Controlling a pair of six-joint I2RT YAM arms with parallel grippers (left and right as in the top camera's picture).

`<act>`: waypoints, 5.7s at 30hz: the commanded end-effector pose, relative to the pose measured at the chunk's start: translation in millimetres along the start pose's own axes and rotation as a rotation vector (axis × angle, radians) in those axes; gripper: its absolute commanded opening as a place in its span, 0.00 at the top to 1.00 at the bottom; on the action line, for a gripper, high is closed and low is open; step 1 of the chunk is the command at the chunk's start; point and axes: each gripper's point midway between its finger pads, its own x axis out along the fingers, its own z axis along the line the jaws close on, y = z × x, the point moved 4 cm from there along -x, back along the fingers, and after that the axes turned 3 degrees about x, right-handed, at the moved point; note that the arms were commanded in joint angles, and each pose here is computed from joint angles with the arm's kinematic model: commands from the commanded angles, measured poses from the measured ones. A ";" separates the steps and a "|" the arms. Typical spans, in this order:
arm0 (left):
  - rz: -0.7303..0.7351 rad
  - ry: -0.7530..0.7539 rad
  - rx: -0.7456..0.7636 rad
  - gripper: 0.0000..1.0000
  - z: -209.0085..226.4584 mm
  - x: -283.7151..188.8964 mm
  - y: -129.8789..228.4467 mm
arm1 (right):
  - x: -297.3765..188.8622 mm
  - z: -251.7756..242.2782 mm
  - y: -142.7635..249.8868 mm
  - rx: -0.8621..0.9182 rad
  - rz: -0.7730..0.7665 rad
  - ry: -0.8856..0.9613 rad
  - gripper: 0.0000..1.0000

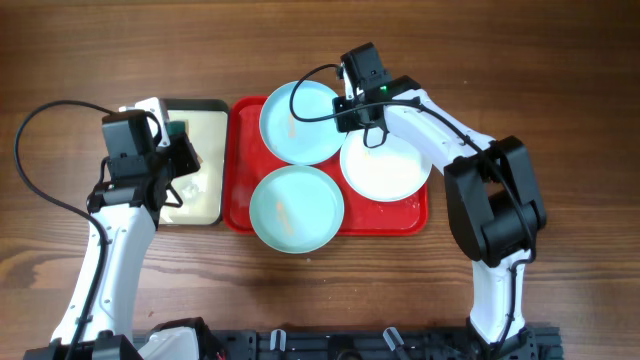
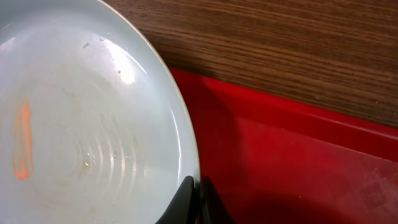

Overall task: Clean dirty plates on tray and stack at the side
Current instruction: 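Carry the sponge with the left gripper over the held blue plate, then scrub the blue plate surface with the sponge in the left gripper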

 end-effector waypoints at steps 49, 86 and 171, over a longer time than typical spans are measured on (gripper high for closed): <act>0.083 0.100 0.246 0.96 -99.0 62.1 -70.7 | 9.6 19.2 12.7 0.015 0.055 -0.134 0.96; 0.276 0.123 0.079 0.96 -163.4 127.4 7.1 | 19.4 17.1 18.0 0.011 0.027 -0.143 0.79; 0.433 0.066 0.013 0.96 -150.4 99.7 31.2 | 19.4 17.4 17.1 0.015 0.023 -0.144 0.96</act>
